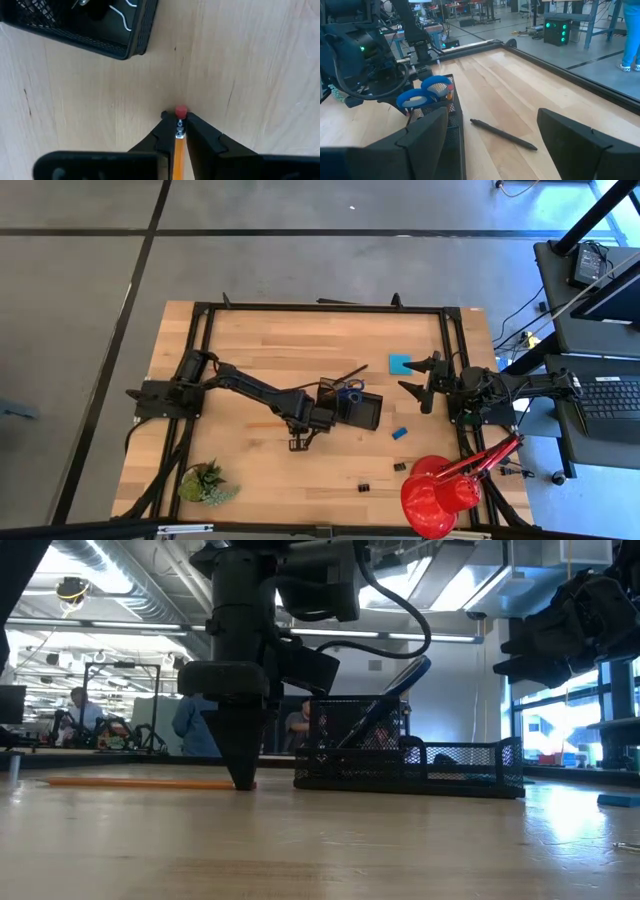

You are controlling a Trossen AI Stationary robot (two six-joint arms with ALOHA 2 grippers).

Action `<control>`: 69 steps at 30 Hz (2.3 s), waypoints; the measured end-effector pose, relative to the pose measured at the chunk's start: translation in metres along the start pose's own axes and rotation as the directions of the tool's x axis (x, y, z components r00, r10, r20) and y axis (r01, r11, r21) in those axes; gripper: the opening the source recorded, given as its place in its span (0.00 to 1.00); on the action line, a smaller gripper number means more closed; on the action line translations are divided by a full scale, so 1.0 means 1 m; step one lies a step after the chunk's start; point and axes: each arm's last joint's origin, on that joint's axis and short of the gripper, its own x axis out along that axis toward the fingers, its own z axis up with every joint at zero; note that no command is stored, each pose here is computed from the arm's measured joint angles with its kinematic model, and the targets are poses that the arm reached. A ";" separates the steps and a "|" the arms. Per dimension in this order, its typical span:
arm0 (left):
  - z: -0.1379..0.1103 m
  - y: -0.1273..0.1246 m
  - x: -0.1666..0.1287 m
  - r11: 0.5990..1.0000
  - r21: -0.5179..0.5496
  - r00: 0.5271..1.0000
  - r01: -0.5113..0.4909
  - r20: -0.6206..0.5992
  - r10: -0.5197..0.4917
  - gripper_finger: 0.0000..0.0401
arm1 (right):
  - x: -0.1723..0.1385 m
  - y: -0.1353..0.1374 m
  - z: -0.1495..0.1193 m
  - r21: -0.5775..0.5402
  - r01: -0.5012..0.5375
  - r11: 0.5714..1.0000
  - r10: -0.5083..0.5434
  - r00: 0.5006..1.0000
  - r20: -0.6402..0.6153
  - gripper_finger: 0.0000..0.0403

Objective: Pick and place office supplies into organizer
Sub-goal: Put the yellow pencil into the black desk organizer

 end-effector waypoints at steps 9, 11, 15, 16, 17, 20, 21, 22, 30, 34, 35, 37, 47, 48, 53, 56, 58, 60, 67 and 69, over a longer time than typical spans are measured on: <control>-0.001 -0.005 -0.005 1.000 0.017 1.000 -0.016 0.000 0.016 0.04 | 0.000 0.000 0.000 0.001 0.000 1.000 0.000 1.000 0.000 0.77; 0.000 -0.007 -0.011 1.000 0.021 1.000 -0.015 0.009 0.015 0.04 | 0.000 0.000 0.000 0.001 0.000 1.000 0.000 1.000 0.000 0.77; -0.002 -0.009 -0.022 0.999 0.038 1.000 -0.002 0.030 0.001 0.04 | 0.000 0.000 0.000 0.001 0.001 1.000 -0.001 1.000 0.000 0.77; -0.003 -0.009 -0.026 0.999 0.038 0.999 0.001 0.036 -0.002 0.04 | 0.000 0.000 0.000 0.002 0.001 1.000 -0.001 1.000 0.000 0.77; -0.004 -0.008 -0.032 0.999 0.038 0.999 0.004 0.043 -0.006 0.04 | 0.000 0.000 0.000 0.002 0.001 1.000 -0.001 1.000 0.000 0.77; -0.006 -0.007 -0.048 0.999 0.030 0.997 0.016 0.079 -0.019 0.04 | 0.000 0.000 0.000 0.002 0.001 1.000 -0.001 1.000 0.000 0.77; -0.007 -0.006 -0.051 0.999 0.030 0.997 0.016 0.079 -0.019 0.04 | 0.000 0.000 0.000 0.002 0.001 1.000 -0.001 1.000 0.001 0.77; -0.008 -0.005 -0.054 0.999 0.029 0.996 0.018 0.085 -0.020 0.04 | 0.000 0.000 0.000 0.002 0.001 1.000 -0.001 1.000 0.001 0.77; -0.014 0.005 -0.099 0.998 0.031 0.972 0.045 0.227 -0.051 0.04 | 0.000 0.000 0.000 0.002 0.001 1.000 -0.001 1.000 0.001 0.77; -0.015 0.016 -0.129 0.997 0.013 0.929 0.073 0.363 -0.072 0.04 | 0.000 0.000 0.000 0.002 0.000 1.000 0.000 1.000 0.001 0.77; -0.014 0.018 -0.136 0.997 0.013 0.911 0.082 0.404 -0.080 0.04 | 0.000 0.000 0.000 0.003 0.001 1.000 -0.001 1.000 0.001 0.77; -0.013 0.024 -0.152 0.996 0.015 0.863 0.090 0.497 -0.086 0.04 | 0.000 0.000 0.000 0.003 0.000 1.000 0.000 1.000 0.001 0.77; -0.016 0.058 -0.216 0.993 0.041 0.602 0.109 0.793 -0.099 0.04 | 0.000 0.000 0.000 0.003 0.000 1.000 0.000 1.000 0.001 0.77; -0.015 0.061 -0.221 0.994 0.041 0.573 0.104 0.814 -0.094 0.04 | 0.000 0.000 0.000 0.003 0.000 1.000 0.000 1.000 0.001 0.77; -0.007 0.070 -0.232 0.994 0.076 0.457 0.079 0.884 -0.104 0.04 | 0.000 0.000 0.000 0.002 0.000 1.000 0.000 1.000 0.001 0.77; 0.000 0.074 -0.231 0.994 0.096 0.417 0.053 0.902 -0.110 0.04 | 0.000 0.000 0.000 0.002 0.000 1.000 0.000 1.000 0.001 0.77; 0.005 0.076 -0.228 0.994 0.100 0.409 0.034 0.906 -0.105 0.04 | 0.000 0.000 0.000 0.003 0.000 1.000 0.000 1.000 0.001 0.77; 0.010 0.078 -0.224 0.992 0.120 0.397 0.025 0.910 -0.120 0.04 | 0.000 0.000 0.000 0.002 0.000 1.000 0.000 1.000 0.001 0.77; 0.032 0.083 -0.202 0.987 0.157 0.389 -0.007 0.910 -0.143 0.04 | 0.000 0.000 0.000 0.002 0.000 1.000 0.000 1.000 0.001 0.77; 0.037 0.084 -0.193 0.988 0.152 0.408 -0.009 0.903 -0.135 0.04 | 0.000 0.000 0.000 0.002 0.000 1.000 0.000 1.000 0.001 0.77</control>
